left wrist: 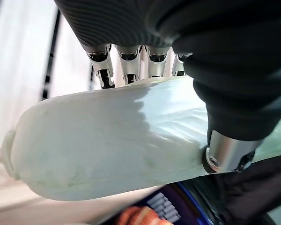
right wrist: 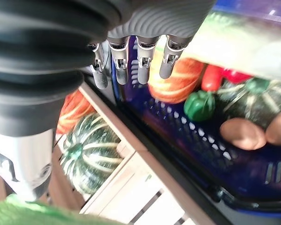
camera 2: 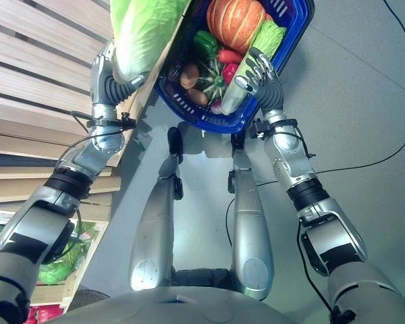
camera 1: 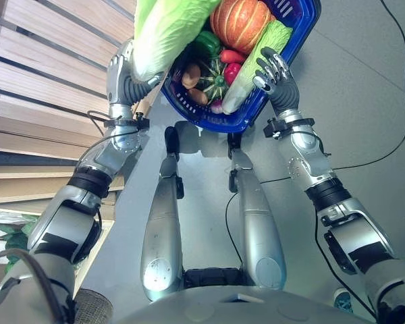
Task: Pick up fruits and vegetables into the basket
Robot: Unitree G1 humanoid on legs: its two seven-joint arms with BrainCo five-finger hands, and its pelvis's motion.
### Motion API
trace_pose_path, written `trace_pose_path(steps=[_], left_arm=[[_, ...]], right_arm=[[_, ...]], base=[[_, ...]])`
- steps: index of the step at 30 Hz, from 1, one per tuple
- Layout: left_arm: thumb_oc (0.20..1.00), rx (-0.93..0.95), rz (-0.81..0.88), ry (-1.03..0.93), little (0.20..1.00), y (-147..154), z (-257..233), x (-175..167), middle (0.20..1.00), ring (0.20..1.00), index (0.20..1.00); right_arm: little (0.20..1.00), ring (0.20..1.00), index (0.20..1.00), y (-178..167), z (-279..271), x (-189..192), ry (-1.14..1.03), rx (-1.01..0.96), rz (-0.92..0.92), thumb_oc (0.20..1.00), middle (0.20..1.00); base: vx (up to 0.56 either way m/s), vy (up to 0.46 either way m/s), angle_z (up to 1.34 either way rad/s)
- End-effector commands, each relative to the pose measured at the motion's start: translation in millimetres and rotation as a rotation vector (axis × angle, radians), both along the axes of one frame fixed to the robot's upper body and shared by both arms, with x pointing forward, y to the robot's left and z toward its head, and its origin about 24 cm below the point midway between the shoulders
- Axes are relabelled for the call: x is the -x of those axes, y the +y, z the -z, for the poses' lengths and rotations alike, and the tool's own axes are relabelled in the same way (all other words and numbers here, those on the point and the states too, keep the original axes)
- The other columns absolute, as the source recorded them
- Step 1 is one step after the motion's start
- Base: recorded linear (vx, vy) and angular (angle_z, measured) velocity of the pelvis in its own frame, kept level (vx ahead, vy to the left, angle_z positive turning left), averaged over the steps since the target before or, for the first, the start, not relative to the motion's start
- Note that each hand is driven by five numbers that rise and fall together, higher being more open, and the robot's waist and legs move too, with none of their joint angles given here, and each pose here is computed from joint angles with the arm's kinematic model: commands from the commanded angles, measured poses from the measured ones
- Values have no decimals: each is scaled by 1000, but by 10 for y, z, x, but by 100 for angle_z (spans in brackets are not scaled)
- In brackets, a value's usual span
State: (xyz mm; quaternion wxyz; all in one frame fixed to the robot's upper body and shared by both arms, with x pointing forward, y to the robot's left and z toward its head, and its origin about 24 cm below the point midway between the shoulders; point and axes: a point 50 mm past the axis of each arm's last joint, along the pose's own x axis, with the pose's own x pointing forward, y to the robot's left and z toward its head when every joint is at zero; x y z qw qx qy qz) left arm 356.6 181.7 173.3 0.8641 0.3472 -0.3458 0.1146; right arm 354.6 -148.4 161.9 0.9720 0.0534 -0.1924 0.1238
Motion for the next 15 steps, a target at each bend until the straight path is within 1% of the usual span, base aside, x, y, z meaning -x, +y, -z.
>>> trace_pose_path(steps=[1, 9, 15], left_arm=[[200, -64, 160, -143, 200, -202, -261, 121, 200, 200, 200], [200, -160, 362, -125, 200, -546, -335, 206, 200, 200, 200], [200, -188, 442, -107, 200, -704, -321, 260, 200, 200, 200]], right_arm=[[1000, 1000, 1000, 164, -107, 122, -68, 12, -101, 1000, 1000], [1000, 1000, 1000, 354, -241, 176, -113, 18, -143, 1000, 1000], [1000, 1000, 1000, 439, -260, 211, -123, 14, -170, 1000, 1000]], base=[[0, 0, 0], [0, 0, 0], [0, 0, 0]])
